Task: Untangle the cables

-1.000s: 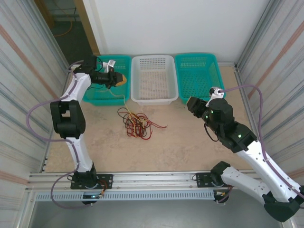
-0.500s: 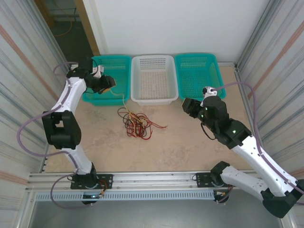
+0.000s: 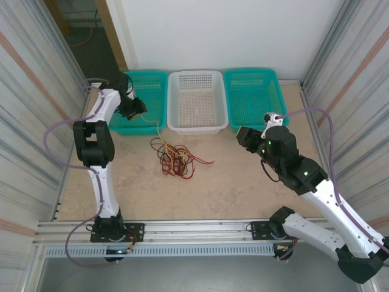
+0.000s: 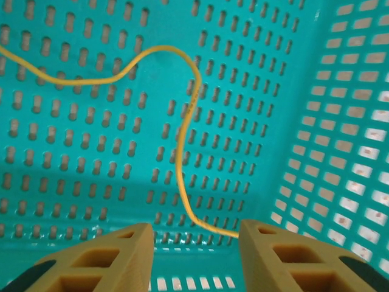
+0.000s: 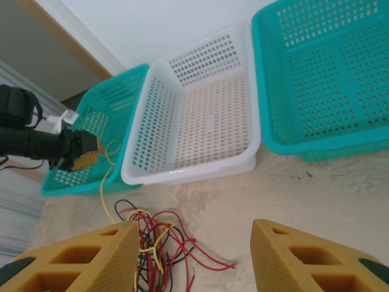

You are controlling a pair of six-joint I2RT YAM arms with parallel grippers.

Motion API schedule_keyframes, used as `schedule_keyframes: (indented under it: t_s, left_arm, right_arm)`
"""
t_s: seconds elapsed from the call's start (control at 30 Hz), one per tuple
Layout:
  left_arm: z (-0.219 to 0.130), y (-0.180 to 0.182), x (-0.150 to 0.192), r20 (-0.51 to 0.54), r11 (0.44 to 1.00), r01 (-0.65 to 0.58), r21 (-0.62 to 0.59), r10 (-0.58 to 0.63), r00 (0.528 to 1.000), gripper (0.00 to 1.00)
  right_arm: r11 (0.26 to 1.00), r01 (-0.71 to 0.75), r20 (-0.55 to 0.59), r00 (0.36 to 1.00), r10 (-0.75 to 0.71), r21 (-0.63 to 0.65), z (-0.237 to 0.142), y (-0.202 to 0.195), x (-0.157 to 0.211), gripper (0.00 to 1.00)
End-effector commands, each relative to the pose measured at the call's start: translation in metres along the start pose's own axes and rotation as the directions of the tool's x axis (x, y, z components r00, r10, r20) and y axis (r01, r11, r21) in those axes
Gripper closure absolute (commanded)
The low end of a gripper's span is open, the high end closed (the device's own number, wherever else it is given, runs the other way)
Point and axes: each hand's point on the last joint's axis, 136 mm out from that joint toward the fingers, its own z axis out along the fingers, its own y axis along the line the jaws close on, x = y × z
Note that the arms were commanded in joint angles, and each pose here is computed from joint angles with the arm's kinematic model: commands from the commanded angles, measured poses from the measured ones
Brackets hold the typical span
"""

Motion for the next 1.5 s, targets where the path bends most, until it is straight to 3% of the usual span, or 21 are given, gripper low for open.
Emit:
schedule_keyframes:
  t_s: [0.0,0.2,0.37,0.43,0.57,0.9,1.0,1.1,1.23,1.47]
  left_arm:
    - [0.002,0.001,0.003,-0.037,1.0,-0.017,-0.007,0.017,0.999,0.6]
    - [0.018,0.005,0.004,-0.063,1.0,-0.022,-0.015,0.021,0.998,0.7]
    - [0.02,0.002,0.003,-0.064,0.999,-0.035,-0.003,0.035,0.997,0.96]
    - [0.012,-0.005,0.003,-0.056,0.999,-0.037,0.019,0.038,0.998,1.0]
    - [-0.023,-0.03,-0.004,0.006,0.994,-0.07,0.088,0.07,0.998,1.0]
    - [-0.172,-0.088,-0.001,0.256,0.946,-0.203,0.254,0.137,0.957,1.0]
    - [-0.205,-0.093,-0.006,0.332,0.941,-0.232,0.247,0.143,0.932,1.0]
    - [-0.232,-0.091,-0.027,0.436,0.936,-0.298,0.186,0.193,0.879,1.0]
    - [-0.238,-0.076,-0.064,0.516,0.944,-0.297,0.141,0.186,0.836,1.0]
    - [-0.193,-0.033,-0.124,0.521,0.977,-0.173,0.128,0.083,0.85,1.0]
  right_arm:
    - [0.999,0.035,0.004,0.999,-0.035,0.04,-0.001,-0.01,0.004,0.49]
    - [0.998,0.044,-0.002,0.999,-0.044,0.047,0.002,-0.011,0.005,0.49]
    - [0.997,0.058,-0.006,0.998,-0.058,0.044,0.004,-0.011,0.006,0.48]
    - [0.998,0.056,-0.005,0.998,-0.056,0.039,0.004,-0.01,0.004,0.49]
    - [0.999,0.046,-0.005,0.999,-0.046,0.018,0.007,-0.007,0.003,0.49]
    - [0.998,0.028,-0.018,0.999,-0.029,-0.061,0.009,0.014,-0.007,0.49]
    - [0.996,0.018,-0.021,1.0,-0.02,-0.086,0.007,0.021,-0.009,0.49]
    - [0.995,0.02,-0.016,1.0,-0.022,-0.097,0.005,0.022,-0.01,0.49]
    - [0.995,0.032,-0.036,0.999,-0.036,-0.089,0.015,0.018,-0.002,0.49]
    - [0.989,-0.038,-0.149,0.989,0.017,-0.14,0.047,0.021,0.007,0.5]
